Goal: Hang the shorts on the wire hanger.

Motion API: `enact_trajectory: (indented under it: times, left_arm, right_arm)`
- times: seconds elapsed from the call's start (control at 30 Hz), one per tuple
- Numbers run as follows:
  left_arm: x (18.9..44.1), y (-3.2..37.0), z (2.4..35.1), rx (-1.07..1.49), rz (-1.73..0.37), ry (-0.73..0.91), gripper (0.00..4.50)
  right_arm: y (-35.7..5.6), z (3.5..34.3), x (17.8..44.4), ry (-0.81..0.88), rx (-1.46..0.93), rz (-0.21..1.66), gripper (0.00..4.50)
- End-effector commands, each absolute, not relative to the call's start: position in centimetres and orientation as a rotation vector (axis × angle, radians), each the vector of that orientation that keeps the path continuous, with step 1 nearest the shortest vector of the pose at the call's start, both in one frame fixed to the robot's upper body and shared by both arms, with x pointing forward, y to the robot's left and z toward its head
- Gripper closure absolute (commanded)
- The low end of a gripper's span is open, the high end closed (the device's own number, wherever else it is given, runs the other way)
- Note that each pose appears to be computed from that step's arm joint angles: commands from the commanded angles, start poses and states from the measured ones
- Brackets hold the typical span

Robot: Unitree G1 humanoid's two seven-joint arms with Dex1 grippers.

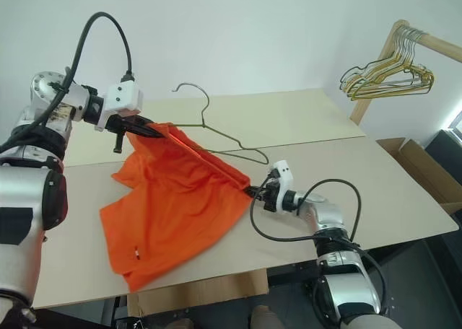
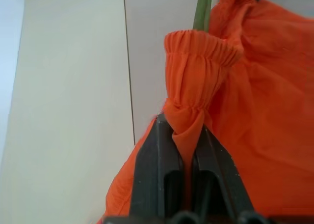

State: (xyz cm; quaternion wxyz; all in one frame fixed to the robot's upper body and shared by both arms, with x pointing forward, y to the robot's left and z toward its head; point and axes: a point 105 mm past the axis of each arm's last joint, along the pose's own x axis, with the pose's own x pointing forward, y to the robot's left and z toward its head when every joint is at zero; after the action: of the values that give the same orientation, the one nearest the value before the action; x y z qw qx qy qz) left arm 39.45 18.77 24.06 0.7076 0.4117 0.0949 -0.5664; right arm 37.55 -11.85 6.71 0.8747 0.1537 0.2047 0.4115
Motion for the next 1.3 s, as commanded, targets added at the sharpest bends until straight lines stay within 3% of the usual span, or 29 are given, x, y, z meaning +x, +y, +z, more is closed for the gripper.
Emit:
enact_trajectory:
  times: [0.03,0.53,0.77,1.0,1.3]
  left_arm:
    - [39.0,19.5,26.5,0.949,-1.238,0.131,4.5]
    - [40.0,21.5,25.4,1.107,-1.082,0.184,4.5]
    - [40.7,23.5,23.3,1.282,-0.97,0.298,4.5]
    - [40.9,21.8,23.1,1.216,-1.009,0.195,4.5]
    - [40.7,19.9,23.6,1.193,-1.072,0.085,4.5]
  right_arm:
    - [-14.8,7.8,38.2,0.411,0.359,0.777,4.48]
    - [-17.0,8.3,36.9,0.419,0.314,0.785,4.48]
    - [-17.1,9.2,36.7,0.406,0.261,0.817,4.48]
    - [-16.0,13.3,35.5,0.289,-0.085,0.995,4.48]
    - [-15.1,22.5,37.7,0.118,-0.51,1.096,4.48]
